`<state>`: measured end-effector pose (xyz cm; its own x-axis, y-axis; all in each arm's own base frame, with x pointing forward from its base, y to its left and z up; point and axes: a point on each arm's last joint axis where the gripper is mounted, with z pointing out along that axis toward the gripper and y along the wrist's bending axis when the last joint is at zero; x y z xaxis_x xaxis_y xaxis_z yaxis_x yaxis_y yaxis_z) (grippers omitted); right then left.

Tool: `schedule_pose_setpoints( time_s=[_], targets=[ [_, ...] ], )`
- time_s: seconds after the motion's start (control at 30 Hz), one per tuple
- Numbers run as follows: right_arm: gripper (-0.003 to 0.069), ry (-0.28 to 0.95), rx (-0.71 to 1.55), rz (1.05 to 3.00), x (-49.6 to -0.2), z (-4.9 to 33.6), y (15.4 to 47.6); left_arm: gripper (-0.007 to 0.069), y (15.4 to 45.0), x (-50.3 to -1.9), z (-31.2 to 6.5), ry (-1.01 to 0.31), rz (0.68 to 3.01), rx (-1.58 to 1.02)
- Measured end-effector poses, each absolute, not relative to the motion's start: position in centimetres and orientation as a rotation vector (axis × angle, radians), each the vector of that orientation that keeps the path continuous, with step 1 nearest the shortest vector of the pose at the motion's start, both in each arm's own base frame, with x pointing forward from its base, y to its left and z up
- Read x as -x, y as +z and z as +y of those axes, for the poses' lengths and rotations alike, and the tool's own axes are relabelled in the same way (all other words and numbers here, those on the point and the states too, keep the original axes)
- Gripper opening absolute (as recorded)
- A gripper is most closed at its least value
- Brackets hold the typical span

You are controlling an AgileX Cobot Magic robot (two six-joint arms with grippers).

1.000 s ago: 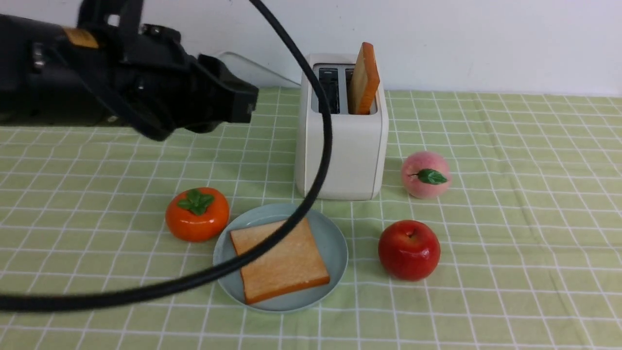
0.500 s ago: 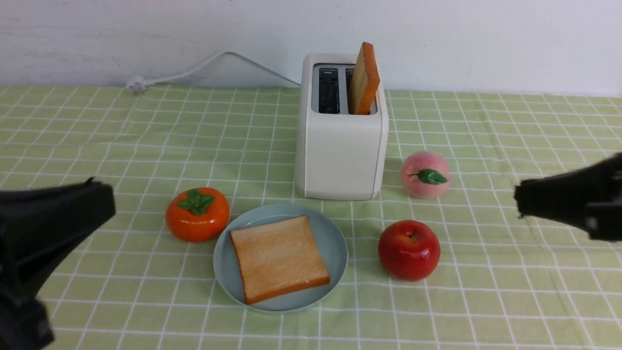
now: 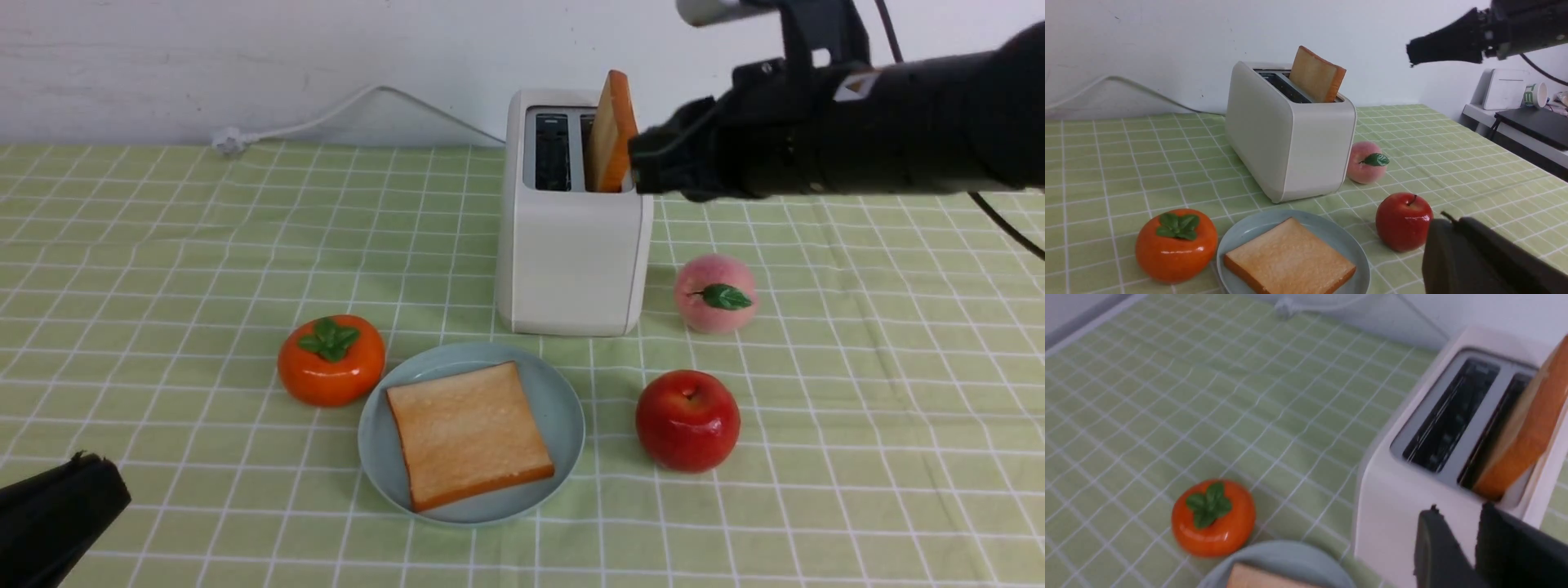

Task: Take toasted bread from bread machine on green coffee tablecloth place on plate.
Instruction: 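Grasp the toast slice in the toaster and pull it up out of the slot with the right gripper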

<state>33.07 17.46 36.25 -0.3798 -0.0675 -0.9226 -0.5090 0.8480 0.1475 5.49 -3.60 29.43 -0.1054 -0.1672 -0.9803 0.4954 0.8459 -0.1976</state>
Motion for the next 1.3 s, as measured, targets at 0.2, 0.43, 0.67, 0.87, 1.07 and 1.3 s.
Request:
schedule_pose_setpoints(
  time_s=[0.2, 0.43, 0.67, 0.87, 1.07, 1.3],
  targets=[
    [0.0489, 0.457, 0.333, 1.856, -38.0, 19.0, 34.0, -0.0013, 29.5, -5.5, -3.6, -0.569, 1.580, -0.264],
    [0.0593, 0.402, 0.165, 1.821, -41.4, 18.0, 30.7, -0.0013, 29.4, -5.5, -3.6, -0.570, 1.582, -0.264],
    [0.0478, 0.387, 0.091, 1.880, -43.2, 17.7, 27.1, -0.0013, 29.4, -5.5, -3.6, -0.571, 1.583, -0.265],
    [0.0370, 0.355, 0.067, 1.863, -43.9, 17.6, 25.8, -0.0013, 29.4, -5.5, -3.6, -0.571, 1.584, -0.266],
    [0.0249, 0.337, 0.046, 1.821, -44.1, 17.4, 26.2, -0.0013, 29.4, -5.4, -3.6, -0.573, 1.589, -0.269],
    [0.0175, 0.340, 0.043, 1.822, -44.1, 17.4, 26.1, -0.0013, 29.3, -5.4, -3.7, -0.574, 1.595, -0.273]
  ],
)
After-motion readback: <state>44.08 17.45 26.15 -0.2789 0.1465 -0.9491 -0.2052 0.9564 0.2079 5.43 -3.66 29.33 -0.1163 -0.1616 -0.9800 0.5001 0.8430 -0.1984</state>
